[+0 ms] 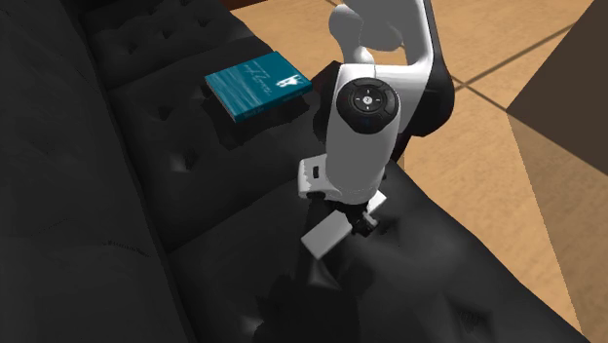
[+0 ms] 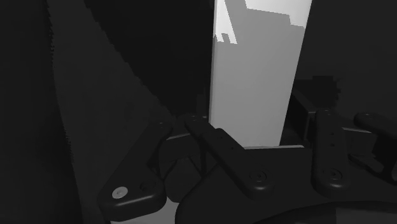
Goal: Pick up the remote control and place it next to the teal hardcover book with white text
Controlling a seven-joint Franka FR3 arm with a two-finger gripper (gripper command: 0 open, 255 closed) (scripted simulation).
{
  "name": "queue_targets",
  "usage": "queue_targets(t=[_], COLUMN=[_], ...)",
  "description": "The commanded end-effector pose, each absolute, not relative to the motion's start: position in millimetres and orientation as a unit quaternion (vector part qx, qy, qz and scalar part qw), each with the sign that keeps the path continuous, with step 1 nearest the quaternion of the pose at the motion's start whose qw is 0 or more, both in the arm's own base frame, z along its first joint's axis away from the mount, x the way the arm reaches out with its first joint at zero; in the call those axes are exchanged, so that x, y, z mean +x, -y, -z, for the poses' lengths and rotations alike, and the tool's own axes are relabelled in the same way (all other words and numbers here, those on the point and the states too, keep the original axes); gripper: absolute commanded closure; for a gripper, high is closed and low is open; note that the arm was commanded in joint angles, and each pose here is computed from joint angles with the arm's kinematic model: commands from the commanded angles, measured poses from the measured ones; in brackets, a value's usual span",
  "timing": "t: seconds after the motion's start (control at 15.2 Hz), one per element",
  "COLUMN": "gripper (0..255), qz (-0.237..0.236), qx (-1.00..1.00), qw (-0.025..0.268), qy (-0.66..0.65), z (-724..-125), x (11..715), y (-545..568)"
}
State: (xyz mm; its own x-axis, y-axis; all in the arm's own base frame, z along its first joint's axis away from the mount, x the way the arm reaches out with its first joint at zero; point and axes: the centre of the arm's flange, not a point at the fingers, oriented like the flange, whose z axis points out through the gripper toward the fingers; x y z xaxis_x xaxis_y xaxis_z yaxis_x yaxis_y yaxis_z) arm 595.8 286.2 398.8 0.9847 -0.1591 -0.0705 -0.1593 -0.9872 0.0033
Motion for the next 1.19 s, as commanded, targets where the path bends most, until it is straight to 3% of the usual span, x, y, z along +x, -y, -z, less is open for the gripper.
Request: queue_targets(t=[0.0,0.46,1.12], gripper=[255,255,255], qz=[-0.035,-0.035,-0.035], qx=[-0.996,-0.996,-0.996], qw=[0.001,0.001,0.001], qy=[-0.080,-0.080,-0.080], z=[-409.0,-441.4,-442.0], x=[595.4,595.3,542.1], y=[-285.4,-285.4,-164.6])
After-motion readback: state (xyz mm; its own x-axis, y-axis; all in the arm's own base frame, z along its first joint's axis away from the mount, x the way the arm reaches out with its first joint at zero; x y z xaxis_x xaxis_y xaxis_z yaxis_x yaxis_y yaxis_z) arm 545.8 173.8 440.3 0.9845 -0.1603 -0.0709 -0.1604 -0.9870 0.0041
